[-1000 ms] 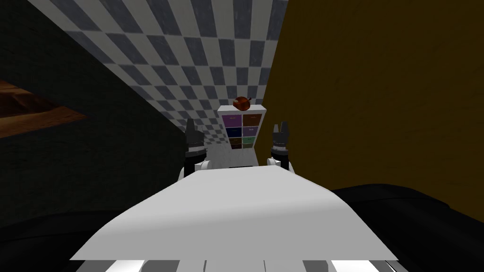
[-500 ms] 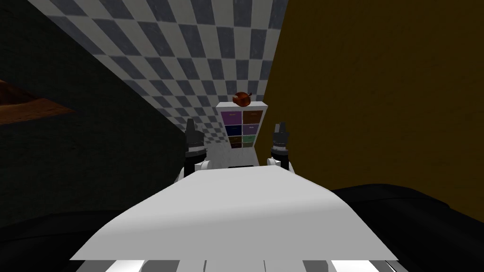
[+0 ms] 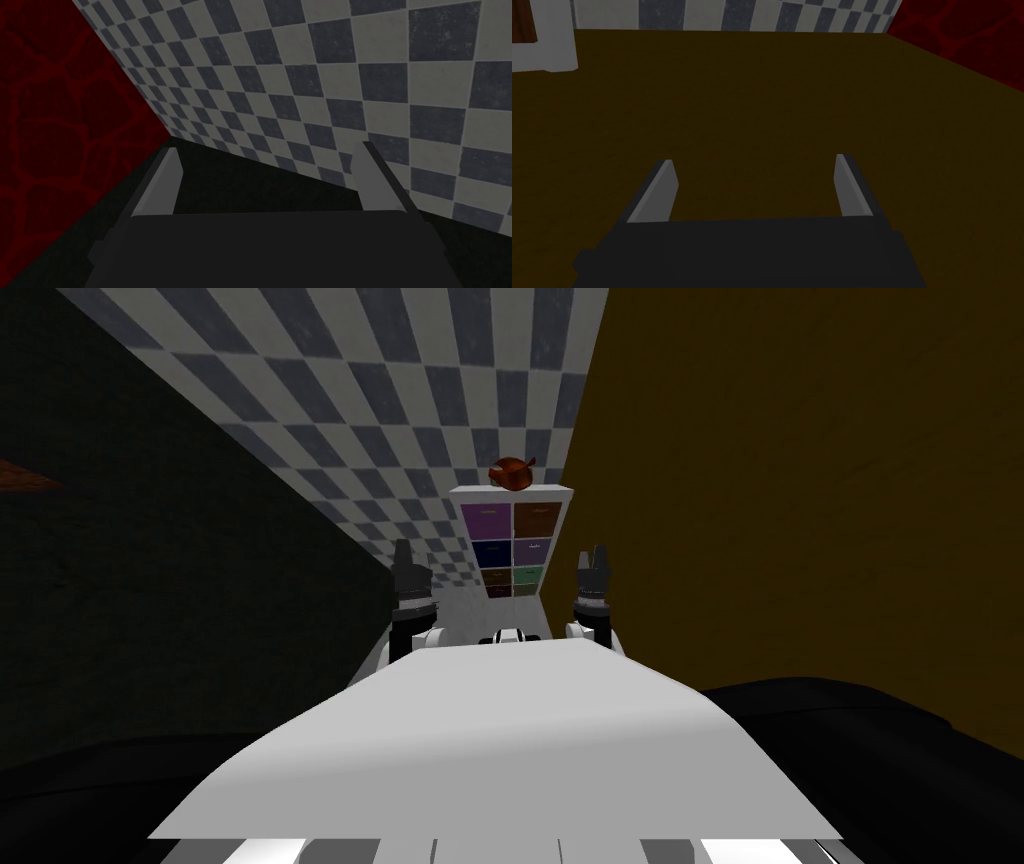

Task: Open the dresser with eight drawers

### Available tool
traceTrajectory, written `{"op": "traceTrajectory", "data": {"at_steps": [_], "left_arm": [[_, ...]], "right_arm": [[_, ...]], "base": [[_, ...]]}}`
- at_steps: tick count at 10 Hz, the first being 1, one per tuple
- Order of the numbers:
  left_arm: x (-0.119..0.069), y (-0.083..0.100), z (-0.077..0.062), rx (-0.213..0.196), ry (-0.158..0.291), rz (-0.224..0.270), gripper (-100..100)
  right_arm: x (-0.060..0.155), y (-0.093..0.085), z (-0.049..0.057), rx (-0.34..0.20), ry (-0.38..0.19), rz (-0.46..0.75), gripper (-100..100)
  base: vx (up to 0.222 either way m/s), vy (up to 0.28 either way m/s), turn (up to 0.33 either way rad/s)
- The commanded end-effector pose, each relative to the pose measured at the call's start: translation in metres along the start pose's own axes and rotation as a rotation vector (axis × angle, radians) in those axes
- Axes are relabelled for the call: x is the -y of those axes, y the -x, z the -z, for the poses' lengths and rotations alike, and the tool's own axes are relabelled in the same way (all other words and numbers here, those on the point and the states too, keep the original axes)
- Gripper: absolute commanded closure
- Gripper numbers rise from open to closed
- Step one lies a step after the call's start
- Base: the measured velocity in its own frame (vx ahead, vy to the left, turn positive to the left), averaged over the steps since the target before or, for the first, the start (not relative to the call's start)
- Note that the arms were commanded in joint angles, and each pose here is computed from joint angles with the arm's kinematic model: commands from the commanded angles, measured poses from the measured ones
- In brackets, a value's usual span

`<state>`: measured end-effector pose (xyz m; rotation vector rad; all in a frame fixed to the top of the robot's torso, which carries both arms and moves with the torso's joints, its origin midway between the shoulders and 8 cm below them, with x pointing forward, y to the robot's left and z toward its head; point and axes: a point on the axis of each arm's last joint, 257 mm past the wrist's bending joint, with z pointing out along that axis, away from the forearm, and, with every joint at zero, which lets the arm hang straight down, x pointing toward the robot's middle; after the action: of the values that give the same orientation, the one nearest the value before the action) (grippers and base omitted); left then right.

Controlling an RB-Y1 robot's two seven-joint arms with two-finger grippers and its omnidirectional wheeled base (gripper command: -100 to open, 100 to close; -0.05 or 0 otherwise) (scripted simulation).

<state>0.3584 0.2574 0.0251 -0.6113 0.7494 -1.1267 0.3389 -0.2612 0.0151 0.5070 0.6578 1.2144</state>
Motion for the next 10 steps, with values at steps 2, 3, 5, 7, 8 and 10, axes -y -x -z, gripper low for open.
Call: {"op": "traceTrajectory", "data": {"at_steps": [2,3,5,7,8,10], "left_arm": [[0.000,0.000,0.000,0.000,0.000,0.000,0],[0.000,0.000,0.000,0.000,0.000,0.000,0],[0.000,0.000,0.000,0.000,0.000,0.000,0],[0.000,0.000,0.000,0.000,0.000,0.000,0],[0.000,0.000,0.000,0.000,0.000,0.000,0],[0.000,0.000,0.000,0.000,0.000,0.000,0]], "right_arm": [[0.008,-0.011,0.001,-0.082,0.015,0.135,-100],[0.012,-0.014,0.001,-0.103,0.020,0.180,-100],[0.016,-0.017,0.002,-0.123,0.026,0.247,-100],[0.021,-0.020,0.003,-0.142,0.032,0.311,-100],[0.026,-0.023,0.004,-0.159,0.039,0.363,-100],[0.032,-0.025,0.005,-0.176,0.046,0.434,-100]], "base": [[0.062,0.088,-0.066],[0.093,0.119,-0.086],[0.074,0.069,-0.038],[0.074,0.083,-0.077],[0.069,0.096,-0.064],[0.061,0.076,-0.054]]}}
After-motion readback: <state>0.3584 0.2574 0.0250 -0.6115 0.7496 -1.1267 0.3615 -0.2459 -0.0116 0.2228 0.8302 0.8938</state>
